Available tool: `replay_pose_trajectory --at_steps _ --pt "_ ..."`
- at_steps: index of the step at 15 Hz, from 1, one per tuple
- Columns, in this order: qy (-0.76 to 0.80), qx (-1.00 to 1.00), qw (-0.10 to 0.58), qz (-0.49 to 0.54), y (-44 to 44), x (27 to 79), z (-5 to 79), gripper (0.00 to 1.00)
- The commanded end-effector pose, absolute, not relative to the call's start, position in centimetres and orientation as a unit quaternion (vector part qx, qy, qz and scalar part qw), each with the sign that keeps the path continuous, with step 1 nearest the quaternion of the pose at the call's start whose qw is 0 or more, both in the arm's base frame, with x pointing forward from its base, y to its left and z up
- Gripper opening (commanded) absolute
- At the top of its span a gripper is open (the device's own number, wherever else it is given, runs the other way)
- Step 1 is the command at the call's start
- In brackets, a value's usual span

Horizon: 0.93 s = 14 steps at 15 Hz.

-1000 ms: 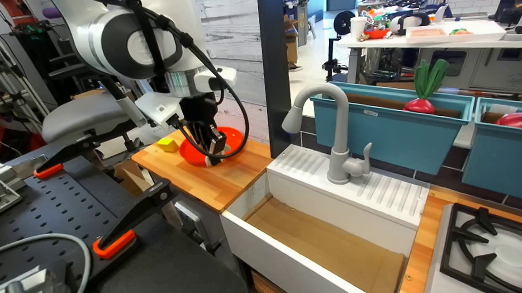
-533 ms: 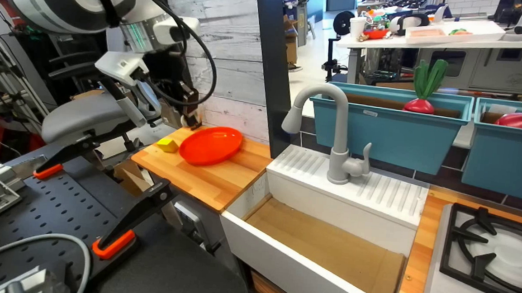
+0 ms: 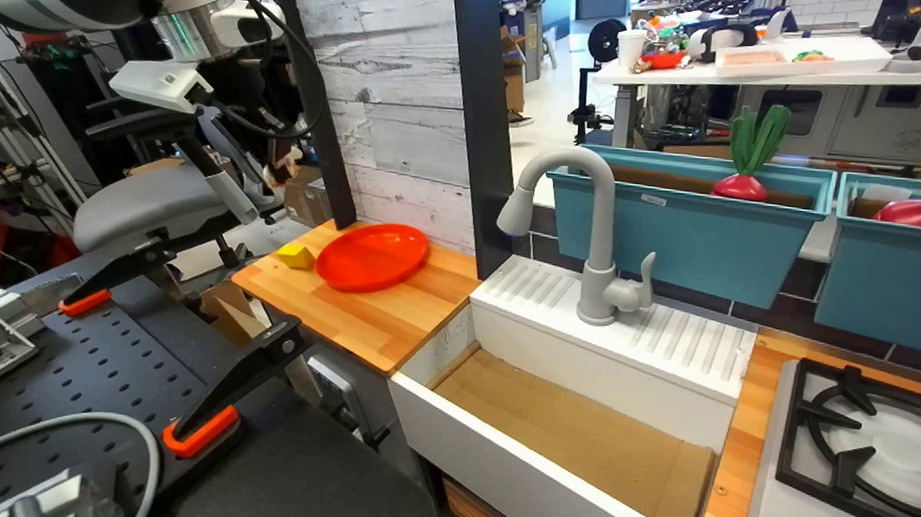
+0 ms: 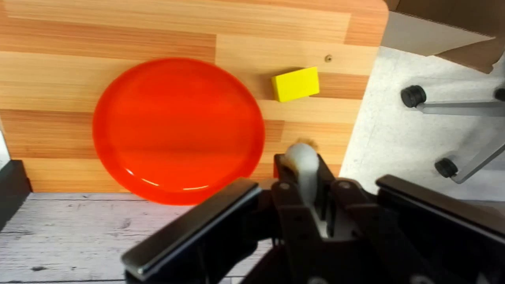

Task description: Pick the white object and move it to the right on the table

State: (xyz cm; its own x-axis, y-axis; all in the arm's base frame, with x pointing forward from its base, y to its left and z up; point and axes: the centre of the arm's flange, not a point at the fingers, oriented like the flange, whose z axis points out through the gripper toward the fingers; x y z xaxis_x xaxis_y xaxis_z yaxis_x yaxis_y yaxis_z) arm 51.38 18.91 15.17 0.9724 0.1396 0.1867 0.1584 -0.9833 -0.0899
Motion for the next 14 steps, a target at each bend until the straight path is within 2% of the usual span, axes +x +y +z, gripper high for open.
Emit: replay_pose_trajectory --at_steps 1,14 --pt "-0.089 -0.991 0.056 -0.083 21.7 53.8 13.4 0.04" --pt "-0.077 -0.996 0.02 -0.036 24.2 59.2 4.2 0.04"
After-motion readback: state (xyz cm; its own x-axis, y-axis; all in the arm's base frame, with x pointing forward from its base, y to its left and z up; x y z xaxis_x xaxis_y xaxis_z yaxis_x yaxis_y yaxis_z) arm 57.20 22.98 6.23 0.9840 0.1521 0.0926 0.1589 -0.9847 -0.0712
